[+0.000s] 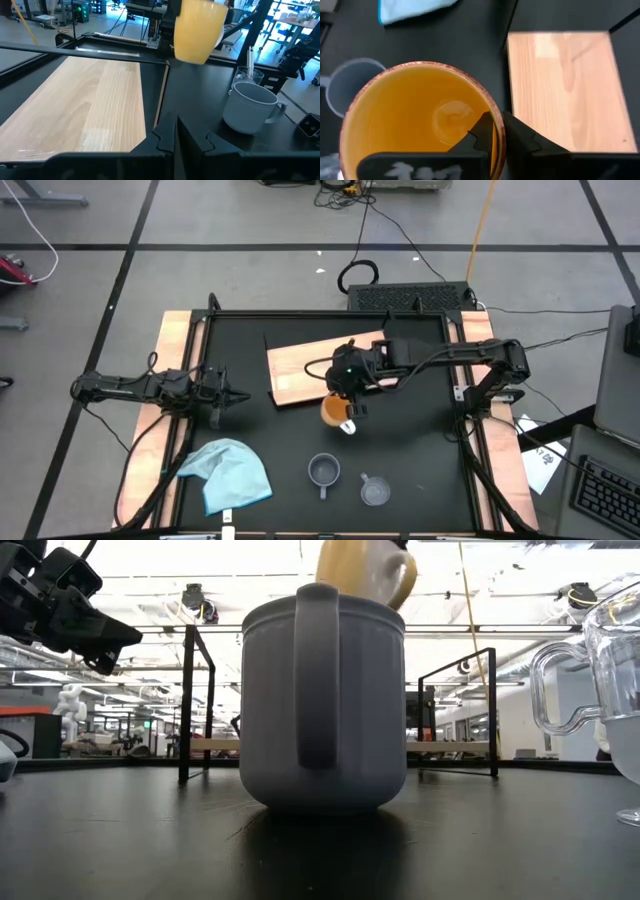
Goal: Stack small to large cups/mugs on shelf
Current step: Put the yellow mug on the shelf
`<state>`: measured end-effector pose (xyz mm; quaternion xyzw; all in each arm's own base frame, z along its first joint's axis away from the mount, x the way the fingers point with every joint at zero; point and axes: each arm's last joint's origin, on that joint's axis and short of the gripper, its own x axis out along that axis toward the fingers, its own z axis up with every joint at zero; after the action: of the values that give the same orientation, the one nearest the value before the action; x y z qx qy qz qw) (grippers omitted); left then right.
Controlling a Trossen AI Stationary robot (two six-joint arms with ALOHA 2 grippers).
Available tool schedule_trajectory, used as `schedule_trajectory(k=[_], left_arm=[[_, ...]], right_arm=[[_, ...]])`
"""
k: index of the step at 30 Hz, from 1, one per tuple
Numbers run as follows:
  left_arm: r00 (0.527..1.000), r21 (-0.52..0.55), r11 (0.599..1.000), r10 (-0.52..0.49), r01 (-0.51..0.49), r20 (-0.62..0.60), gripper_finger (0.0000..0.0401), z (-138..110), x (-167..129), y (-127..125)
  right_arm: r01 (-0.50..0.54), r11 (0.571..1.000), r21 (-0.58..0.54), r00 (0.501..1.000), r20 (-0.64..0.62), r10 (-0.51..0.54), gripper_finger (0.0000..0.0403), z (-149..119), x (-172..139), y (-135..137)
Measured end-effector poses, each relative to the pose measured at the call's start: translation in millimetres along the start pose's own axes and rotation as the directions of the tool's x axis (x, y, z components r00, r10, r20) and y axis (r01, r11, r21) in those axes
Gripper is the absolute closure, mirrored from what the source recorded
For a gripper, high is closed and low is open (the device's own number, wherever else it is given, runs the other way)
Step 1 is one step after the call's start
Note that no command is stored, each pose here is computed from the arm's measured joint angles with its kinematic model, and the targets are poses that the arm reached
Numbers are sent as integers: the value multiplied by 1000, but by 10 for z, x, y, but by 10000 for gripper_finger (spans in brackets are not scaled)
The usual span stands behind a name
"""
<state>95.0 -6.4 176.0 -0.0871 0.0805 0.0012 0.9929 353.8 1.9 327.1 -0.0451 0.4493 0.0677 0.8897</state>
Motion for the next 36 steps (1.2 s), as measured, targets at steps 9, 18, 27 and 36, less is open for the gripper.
schedule_trajectory(k=[9,18,27,36], left_arm=[[1000,3,1000,0,0,1,380,1,0,0],[1000,11,1000,0,0,6,380,5,0,-1],[1000,29,1000,8,-8,0,380,-1,0,2],[1000,31,999,13,-12,-24,380,-24,-1,7]], right_arm=[[2,1000,-1,999,-49,-2,393,-32,-21,-48],[32,998,45,993,-117,-27,393,-11,29,-311],[32,999,22,986,-163,-28,393,405,287,-535],[70,997,18,985,-159,-66,393,598,396,-848]])
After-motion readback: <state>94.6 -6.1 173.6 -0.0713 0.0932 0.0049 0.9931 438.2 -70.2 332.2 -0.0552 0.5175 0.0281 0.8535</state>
